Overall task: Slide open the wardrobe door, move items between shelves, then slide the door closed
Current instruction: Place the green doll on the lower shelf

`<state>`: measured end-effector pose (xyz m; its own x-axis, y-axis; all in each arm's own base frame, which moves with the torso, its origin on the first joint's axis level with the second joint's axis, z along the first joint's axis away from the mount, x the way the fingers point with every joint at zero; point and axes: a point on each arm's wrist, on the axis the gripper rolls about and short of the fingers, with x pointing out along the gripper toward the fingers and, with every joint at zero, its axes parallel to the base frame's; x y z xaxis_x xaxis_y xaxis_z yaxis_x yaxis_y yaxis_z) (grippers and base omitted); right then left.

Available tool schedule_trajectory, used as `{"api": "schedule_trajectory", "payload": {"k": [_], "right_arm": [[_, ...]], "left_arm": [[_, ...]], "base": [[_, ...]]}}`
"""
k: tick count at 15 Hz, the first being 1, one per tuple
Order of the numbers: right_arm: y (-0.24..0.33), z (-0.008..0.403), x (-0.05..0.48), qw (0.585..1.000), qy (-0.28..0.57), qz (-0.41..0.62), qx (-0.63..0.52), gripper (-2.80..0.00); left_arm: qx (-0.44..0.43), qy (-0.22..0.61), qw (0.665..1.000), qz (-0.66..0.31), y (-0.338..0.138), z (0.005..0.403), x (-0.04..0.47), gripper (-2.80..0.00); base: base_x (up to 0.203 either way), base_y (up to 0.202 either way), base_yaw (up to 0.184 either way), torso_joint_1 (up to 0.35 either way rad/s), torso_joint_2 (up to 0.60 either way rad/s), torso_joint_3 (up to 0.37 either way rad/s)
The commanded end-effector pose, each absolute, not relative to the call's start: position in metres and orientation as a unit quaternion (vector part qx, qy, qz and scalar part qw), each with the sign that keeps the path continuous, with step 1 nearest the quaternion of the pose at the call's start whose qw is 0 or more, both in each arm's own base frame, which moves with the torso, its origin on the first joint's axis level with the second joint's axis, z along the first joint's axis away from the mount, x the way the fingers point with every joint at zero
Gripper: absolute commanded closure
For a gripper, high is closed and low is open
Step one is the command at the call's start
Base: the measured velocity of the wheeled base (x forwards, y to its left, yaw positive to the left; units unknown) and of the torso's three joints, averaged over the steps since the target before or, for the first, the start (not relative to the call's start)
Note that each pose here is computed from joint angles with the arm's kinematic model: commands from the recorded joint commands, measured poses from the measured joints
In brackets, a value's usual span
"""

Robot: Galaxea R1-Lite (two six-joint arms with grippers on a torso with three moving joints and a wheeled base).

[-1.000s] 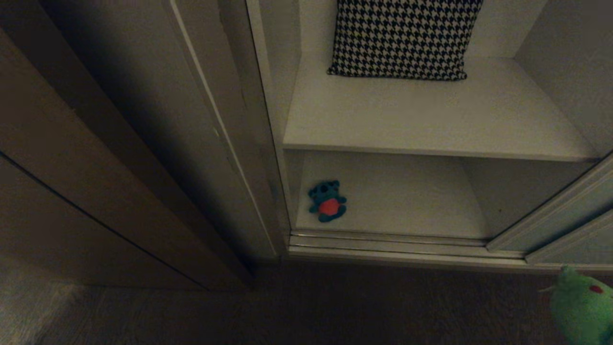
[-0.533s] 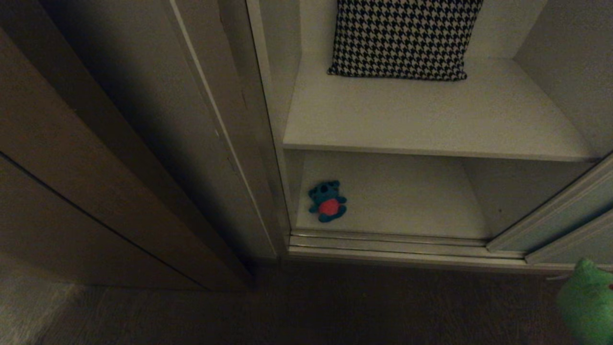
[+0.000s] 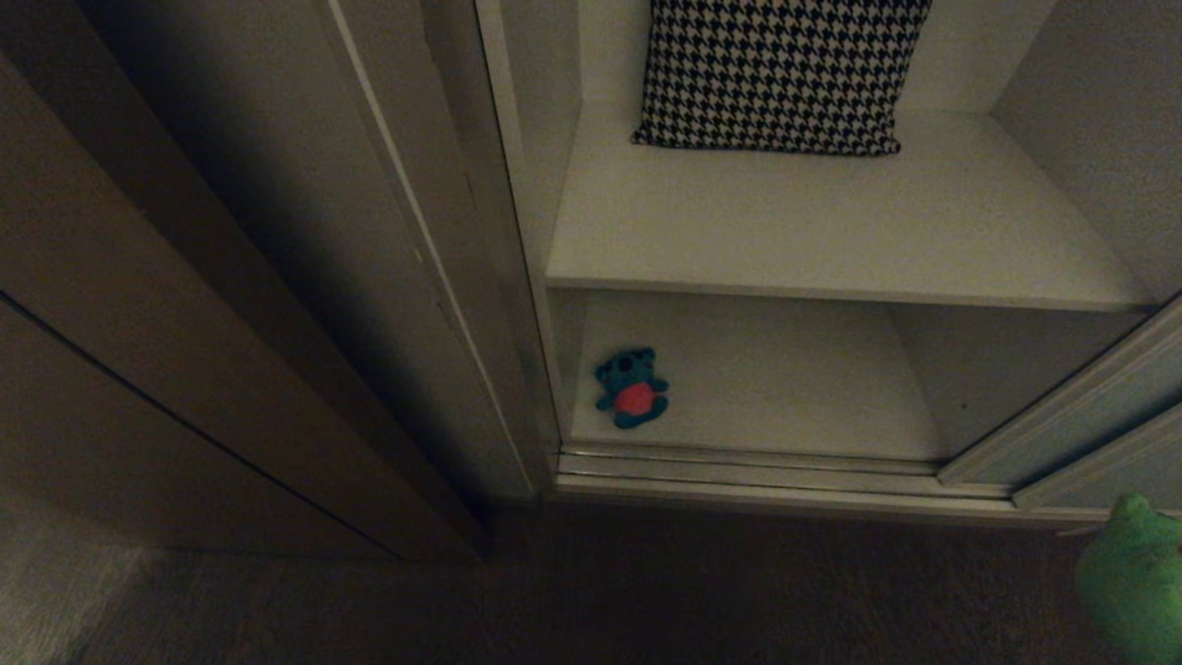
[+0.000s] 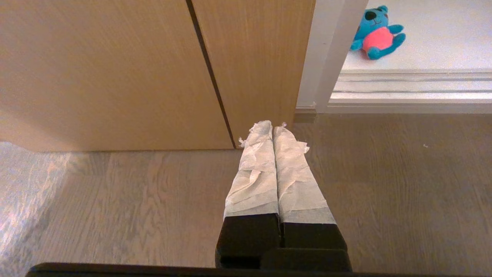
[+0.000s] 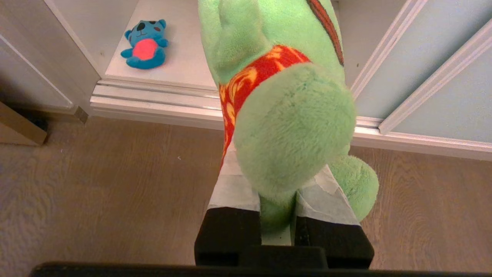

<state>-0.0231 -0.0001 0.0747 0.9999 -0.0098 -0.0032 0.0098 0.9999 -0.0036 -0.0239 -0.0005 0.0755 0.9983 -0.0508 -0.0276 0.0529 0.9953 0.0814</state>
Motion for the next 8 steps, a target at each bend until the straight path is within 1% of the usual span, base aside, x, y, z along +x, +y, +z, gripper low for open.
{"api": "schedule_trajectory", "payload": {"k": [1,8], "right_arm": [[-0.0001,0.0742,-0.0228,1.0,0.004,-0.005,0.002,0.0],[-0.0001,0.0742,-0.0228,1.0,0.004,-0.005,0.002,0.0]], "left_arm": [[0.041,0.014,0.999,-0.026,-0.0005,0.0756,-0.0238,0.0],[0.042,0.013,0.999,-0.026,-0.0005,0.0756,-0.0238,0.0]], "base": [[0.0,0.0,0.0,0.0,0.0,0.0],[0.0,0.0,0.0,0.0,0.0,0.0]]}}
